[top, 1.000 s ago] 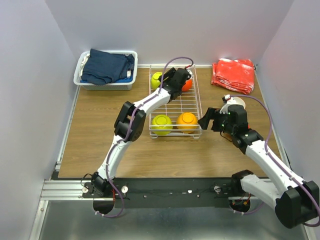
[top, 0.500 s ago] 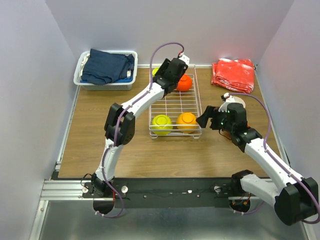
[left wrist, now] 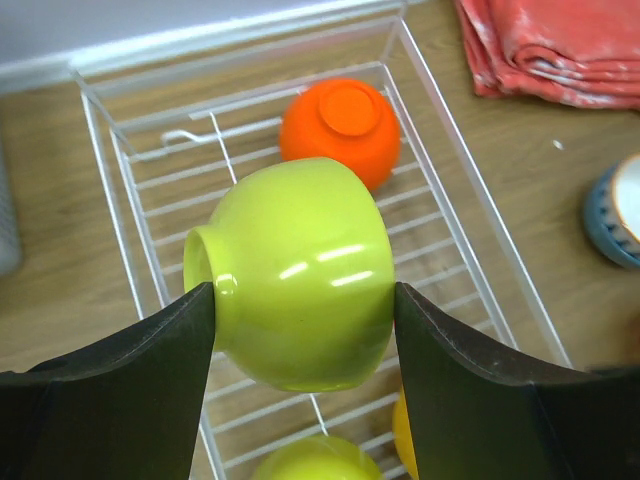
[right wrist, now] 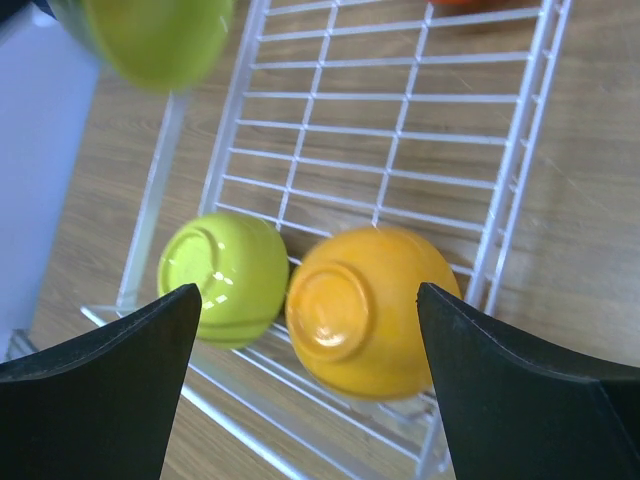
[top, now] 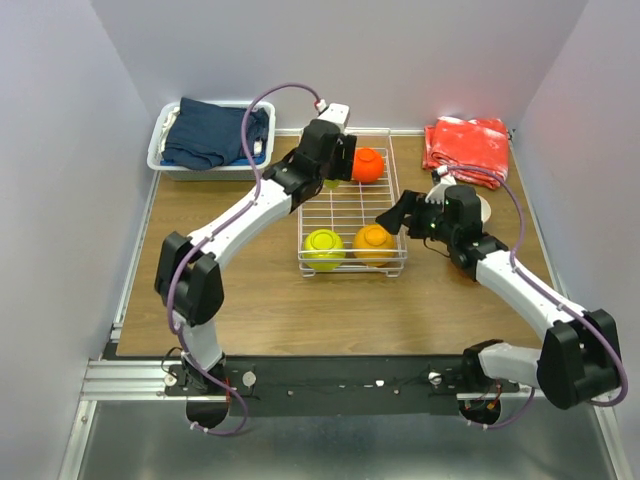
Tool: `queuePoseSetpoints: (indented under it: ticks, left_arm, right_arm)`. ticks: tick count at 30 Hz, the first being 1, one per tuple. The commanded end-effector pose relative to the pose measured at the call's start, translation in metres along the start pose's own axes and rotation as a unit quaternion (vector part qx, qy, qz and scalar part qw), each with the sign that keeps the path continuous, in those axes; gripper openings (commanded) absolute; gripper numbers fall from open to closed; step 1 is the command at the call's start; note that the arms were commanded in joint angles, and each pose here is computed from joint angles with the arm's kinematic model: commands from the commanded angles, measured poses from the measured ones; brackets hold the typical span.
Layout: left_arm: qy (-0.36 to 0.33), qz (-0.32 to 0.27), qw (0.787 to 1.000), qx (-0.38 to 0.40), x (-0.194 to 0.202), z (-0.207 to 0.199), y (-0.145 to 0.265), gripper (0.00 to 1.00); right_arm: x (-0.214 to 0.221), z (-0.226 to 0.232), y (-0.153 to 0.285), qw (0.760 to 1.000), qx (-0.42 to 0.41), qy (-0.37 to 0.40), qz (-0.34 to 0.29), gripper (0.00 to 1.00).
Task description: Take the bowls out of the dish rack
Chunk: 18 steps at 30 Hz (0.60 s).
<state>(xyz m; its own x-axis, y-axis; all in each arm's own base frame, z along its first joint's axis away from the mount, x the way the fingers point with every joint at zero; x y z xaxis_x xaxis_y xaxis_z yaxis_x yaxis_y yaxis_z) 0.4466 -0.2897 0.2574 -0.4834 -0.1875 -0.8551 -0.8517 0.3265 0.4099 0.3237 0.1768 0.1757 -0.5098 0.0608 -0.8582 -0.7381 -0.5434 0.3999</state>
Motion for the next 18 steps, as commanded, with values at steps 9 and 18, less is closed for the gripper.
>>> queuePoseSetpoints:
  ticks: [9, 18]
  left_arm:
    - [0.209, -0.067, 0.958, 0.187, -0.022, -0.039, 0.090, 0.21]
    - [0.307, -0.071, 0.917, 0.246, -0.011, -0.042, 0.117, 0.21]
  right_arm:
    - [-0.052, 0.030, -0.038, 0.993, -0.099, -0.037, -0.056, 0.95]
    - [-0.060, 0.051, -0.050, 0.981, -0.176, -0.039, -0.066, 0.92]
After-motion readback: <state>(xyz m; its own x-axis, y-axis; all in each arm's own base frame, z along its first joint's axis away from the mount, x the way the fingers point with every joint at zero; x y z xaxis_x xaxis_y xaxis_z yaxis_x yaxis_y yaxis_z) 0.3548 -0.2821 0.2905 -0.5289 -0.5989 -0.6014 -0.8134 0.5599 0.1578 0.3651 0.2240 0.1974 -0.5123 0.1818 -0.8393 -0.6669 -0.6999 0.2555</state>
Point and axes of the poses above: each gripper's point midway between its finger pads, its own y axis back along the fingers, its own z axis along the line the jaws close on, x = y × z, the point moved 1 cm from there along y, back along the fingers, and after that the axes turned 15 degrees about y, right-handed, at the moved point
